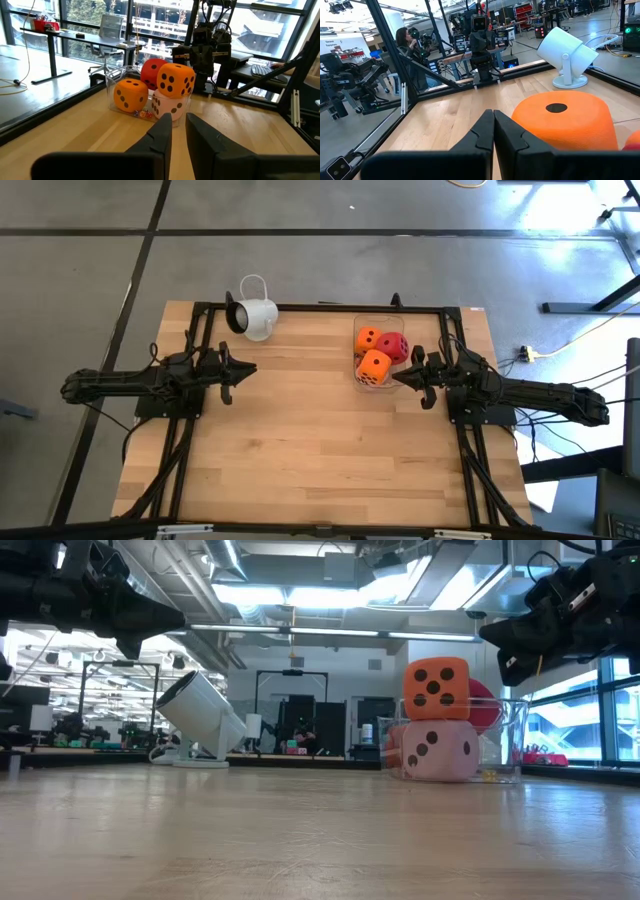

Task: Pick & Place Dice
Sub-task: Return to Home Position

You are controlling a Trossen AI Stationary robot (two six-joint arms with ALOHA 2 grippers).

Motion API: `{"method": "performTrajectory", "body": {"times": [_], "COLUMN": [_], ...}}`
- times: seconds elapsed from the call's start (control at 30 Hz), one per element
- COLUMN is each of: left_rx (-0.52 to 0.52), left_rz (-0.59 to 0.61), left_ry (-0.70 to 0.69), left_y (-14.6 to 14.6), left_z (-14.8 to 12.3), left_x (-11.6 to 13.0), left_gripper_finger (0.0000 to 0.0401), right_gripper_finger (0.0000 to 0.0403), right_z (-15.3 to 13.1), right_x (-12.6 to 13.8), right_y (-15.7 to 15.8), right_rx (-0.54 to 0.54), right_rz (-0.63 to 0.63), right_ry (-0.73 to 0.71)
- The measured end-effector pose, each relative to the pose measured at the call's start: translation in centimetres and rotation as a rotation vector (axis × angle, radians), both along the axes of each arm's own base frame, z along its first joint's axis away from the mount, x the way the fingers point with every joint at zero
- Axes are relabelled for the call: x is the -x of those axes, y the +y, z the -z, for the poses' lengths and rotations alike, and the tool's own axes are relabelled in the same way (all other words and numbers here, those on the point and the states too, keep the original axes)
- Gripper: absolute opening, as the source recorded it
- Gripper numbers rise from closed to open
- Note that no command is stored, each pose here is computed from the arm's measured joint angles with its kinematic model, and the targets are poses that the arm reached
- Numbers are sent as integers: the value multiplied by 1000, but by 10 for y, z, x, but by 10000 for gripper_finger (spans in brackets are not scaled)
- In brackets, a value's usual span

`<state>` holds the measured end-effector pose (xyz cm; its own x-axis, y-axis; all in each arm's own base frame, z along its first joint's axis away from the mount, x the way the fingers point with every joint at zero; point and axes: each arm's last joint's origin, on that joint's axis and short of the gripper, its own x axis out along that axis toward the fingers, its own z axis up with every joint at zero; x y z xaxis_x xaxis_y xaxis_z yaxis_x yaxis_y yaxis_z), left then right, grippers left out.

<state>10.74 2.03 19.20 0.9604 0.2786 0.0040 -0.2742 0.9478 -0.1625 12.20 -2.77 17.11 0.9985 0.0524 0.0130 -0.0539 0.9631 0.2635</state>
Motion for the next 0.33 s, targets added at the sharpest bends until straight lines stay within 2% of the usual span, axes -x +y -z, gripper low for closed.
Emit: {"method": "performTrajectory", "body": {"times": [0.33], "left_rx": [0], "left_rz": [0], "left_ry": [0], "left_y": [0], "left_z": [0], "left_x": [0], "left_gripper_finger": [49], "right_gripper_finger": [7], "right_z": [0], "right_x": [0], "right_y": [0], "right_rx": [0], "right_rz": [0], "right_ry": [0]}}
